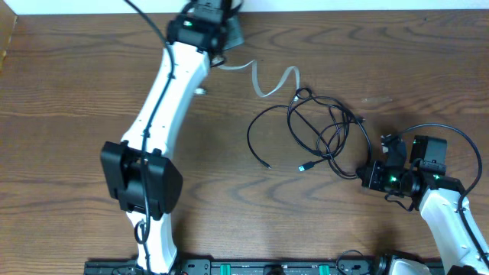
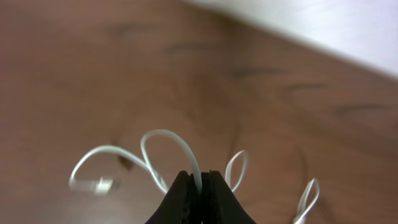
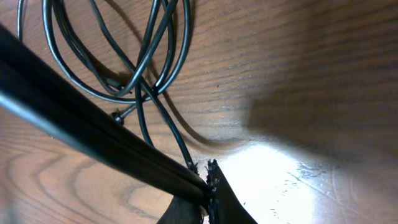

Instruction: Untangle cables

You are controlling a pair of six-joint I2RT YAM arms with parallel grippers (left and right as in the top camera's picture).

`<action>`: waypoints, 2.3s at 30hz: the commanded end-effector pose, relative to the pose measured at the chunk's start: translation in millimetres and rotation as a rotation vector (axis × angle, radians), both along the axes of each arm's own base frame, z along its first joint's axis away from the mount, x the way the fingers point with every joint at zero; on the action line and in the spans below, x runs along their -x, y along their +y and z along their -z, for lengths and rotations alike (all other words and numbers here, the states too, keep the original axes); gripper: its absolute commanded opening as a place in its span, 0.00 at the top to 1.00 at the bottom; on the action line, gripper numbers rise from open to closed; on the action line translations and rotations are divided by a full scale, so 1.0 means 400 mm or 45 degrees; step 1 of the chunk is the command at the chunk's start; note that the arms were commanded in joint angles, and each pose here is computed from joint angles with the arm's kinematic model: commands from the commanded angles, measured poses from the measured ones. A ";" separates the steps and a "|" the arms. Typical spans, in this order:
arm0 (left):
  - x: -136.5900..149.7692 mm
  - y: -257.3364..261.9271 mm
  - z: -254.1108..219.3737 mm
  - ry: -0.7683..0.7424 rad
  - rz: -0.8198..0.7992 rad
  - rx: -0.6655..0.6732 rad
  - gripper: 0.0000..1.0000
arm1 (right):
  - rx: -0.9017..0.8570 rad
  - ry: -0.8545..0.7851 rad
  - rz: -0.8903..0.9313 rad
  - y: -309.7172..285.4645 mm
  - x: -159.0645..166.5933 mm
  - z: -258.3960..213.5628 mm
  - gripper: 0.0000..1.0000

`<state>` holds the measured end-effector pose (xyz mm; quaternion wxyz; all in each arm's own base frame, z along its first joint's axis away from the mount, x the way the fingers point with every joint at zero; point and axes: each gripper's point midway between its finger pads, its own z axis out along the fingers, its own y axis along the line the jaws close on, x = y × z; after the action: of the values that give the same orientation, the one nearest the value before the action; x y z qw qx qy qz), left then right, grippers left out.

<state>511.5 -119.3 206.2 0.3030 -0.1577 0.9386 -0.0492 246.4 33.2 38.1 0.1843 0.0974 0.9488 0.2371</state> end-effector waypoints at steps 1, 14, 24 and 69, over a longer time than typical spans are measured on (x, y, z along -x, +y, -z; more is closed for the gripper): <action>0.037 0.090 -0.003 0.080 -0.070 -0.065 0.92 | 0.035 -0.022 -0.019 -0.004 -0.006 0.003 0.99; 0.247 0.186 0.075 0.565 -0.115 -0.181 0.65 | 0.068 -0.142 -0.010 -0.021 -0.062 -0.060 0.98; 0.279 0.192 0.079 0.633 -0.113 -0.198 0.20 | 0.185 -0.203 0.049 -0.065 -0.079 -0.217 0.78; 0.300 0.194 0.015 0.566 -0.113 -0.177 0.14 | 0.019 -0.360 0.536 0.286 -0.383 -0.135 0.35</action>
<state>391.6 -43.3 195.2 0.0955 -0.1875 0.9756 0.0634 384.1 173.2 103.4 0.3322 0.1473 0.8966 0.2532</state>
